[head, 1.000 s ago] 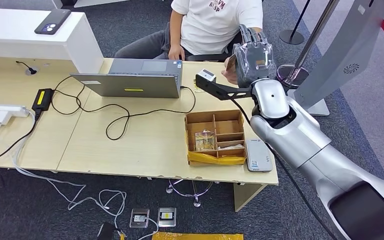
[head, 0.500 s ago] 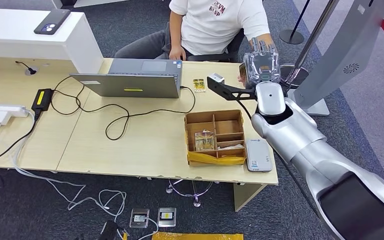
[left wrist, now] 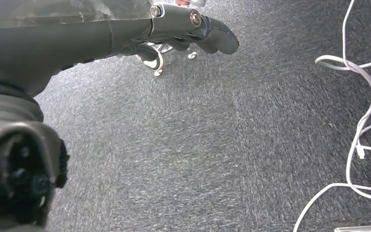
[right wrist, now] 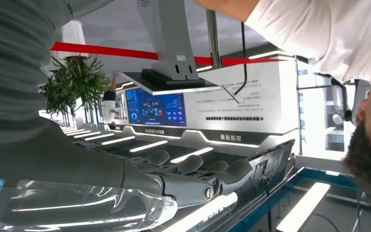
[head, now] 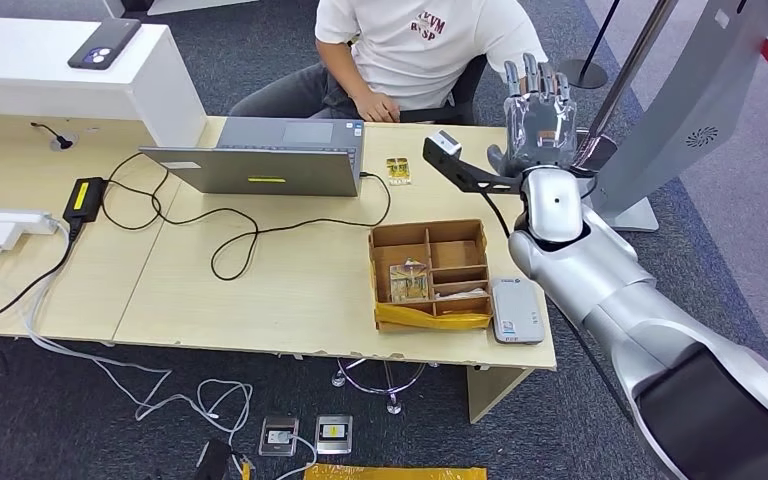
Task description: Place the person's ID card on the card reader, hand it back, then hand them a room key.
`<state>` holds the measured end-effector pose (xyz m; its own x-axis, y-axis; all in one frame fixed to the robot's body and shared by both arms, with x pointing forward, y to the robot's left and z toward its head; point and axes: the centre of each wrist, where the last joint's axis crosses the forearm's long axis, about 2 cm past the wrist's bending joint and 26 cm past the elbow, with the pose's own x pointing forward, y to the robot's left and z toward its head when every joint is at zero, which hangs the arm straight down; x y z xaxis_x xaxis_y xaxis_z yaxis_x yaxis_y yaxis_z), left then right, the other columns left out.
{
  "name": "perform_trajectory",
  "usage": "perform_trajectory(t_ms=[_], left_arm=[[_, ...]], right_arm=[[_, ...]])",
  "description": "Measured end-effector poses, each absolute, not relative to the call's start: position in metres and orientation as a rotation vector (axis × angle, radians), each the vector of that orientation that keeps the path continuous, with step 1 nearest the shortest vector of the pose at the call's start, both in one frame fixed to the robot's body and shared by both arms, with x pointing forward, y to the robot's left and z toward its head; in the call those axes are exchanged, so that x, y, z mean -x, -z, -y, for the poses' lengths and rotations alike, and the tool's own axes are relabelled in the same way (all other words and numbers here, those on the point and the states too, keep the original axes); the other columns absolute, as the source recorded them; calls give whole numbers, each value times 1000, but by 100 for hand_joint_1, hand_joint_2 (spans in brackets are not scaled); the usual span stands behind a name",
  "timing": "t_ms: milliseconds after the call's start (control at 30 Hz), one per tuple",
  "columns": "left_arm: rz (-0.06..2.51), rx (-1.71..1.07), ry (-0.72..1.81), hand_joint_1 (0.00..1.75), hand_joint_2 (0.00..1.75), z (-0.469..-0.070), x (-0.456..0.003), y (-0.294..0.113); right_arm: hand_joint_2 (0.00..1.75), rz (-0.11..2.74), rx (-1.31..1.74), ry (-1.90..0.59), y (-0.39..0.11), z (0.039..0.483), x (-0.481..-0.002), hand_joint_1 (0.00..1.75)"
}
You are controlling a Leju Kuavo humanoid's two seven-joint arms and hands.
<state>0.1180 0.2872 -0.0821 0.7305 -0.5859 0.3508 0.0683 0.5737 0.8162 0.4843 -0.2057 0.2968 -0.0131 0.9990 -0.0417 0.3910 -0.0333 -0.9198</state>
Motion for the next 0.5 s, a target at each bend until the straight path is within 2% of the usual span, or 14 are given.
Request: perform_trajectory(t_ms=[233,500], left_arm=[[659,-893,415,0,0,-290,-107,84],[644,-901,404,0,0,-292,-87,86]], right_arm=[[175,1638,1547,-857,-288,223,-478,0],[175,1651,1418,-649,-241,272,-437,0]])
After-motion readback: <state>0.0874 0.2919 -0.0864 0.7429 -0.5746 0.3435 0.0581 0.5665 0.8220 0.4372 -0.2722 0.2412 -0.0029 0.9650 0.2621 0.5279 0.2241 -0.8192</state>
